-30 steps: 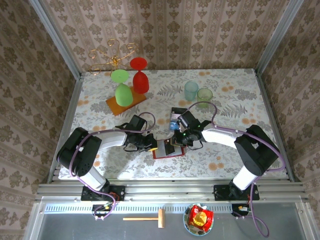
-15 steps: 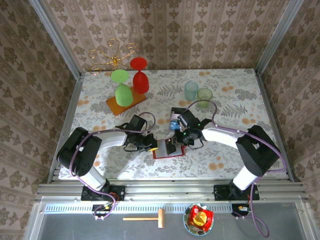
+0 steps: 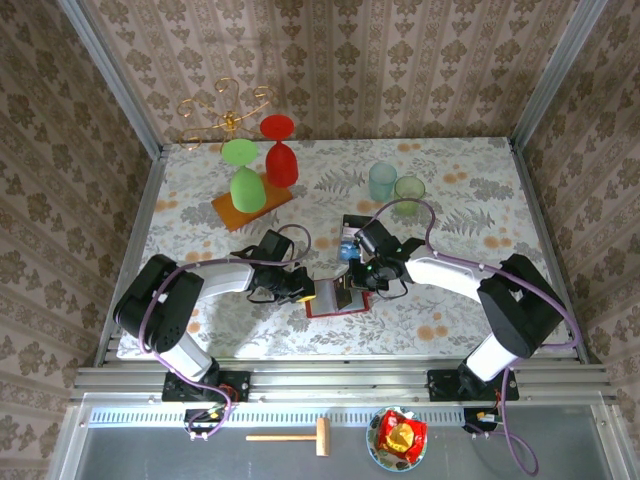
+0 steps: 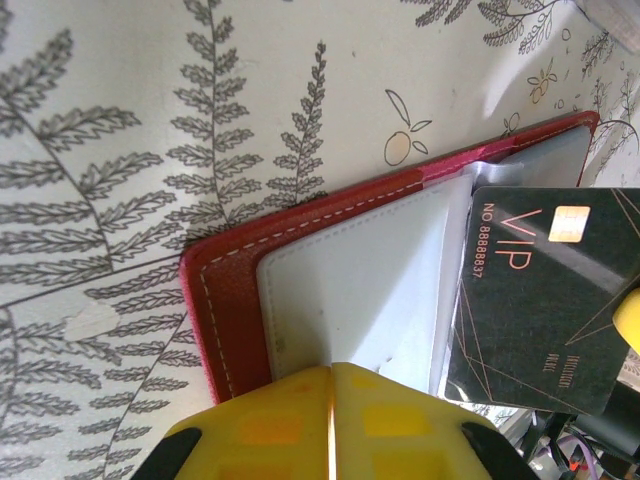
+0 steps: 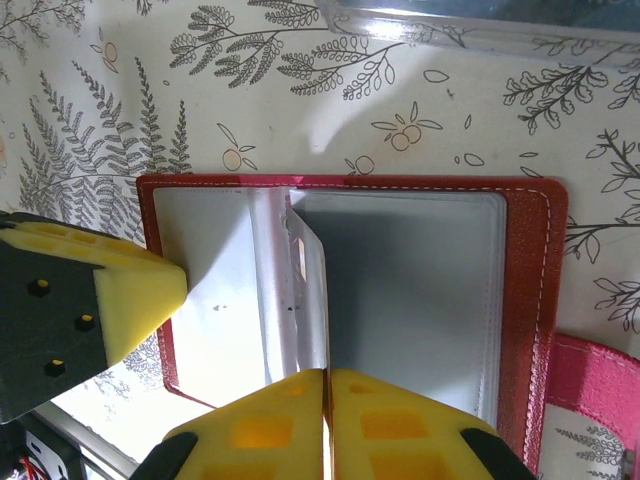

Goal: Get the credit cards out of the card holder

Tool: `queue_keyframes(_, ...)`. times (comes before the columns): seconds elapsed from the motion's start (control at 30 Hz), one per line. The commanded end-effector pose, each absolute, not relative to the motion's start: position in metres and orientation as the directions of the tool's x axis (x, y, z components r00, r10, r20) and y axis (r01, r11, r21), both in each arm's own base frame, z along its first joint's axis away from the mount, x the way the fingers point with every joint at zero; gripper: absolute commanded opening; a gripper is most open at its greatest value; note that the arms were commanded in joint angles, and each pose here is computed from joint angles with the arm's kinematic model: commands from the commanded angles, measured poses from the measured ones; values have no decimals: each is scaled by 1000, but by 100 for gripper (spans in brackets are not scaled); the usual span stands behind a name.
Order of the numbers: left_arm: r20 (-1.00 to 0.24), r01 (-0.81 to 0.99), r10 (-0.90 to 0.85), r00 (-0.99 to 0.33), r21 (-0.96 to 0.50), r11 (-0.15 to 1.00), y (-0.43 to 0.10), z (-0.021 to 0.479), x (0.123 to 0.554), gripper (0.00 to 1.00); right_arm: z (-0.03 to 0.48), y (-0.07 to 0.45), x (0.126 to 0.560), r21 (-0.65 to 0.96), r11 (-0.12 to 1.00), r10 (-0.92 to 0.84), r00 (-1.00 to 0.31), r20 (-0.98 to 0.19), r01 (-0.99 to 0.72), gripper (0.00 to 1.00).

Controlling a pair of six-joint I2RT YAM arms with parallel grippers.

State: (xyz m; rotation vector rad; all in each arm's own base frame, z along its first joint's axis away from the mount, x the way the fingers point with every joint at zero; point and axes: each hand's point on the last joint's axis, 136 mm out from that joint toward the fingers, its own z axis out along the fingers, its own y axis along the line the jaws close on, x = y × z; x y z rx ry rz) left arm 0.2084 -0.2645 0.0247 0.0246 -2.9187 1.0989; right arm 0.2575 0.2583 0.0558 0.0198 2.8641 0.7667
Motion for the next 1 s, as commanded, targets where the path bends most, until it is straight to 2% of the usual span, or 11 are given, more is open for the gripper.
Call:
queue_keyframes(0.0,55,-48,-16,-998,-641,766,-261,17,205,10,63,253,257,475,879,64,-981,-185,-32,9)
queue_keyframes(0.23,57,-48,-16,-998,-641,766,-261,16,204,10,61,264,253,486,873,47,-984,-174,-45,10)
queue_keyframes(0.4,60,-51,-17,-998,-643,764,-261,16,204,10,61,267,248,484,874,39,-986,-159,-43,16)
queue_keyframes(0.53,60,-53,-18,-998,-642,765,-261,15,204,10,62,264,243,477,879,48,-987,-153,-31,17)
queue_keyframes(0.97,55,-50,-19,-998,-647,761,-262,17,204,10,67,264,243,477,878,56,-985,-162,-29,12)
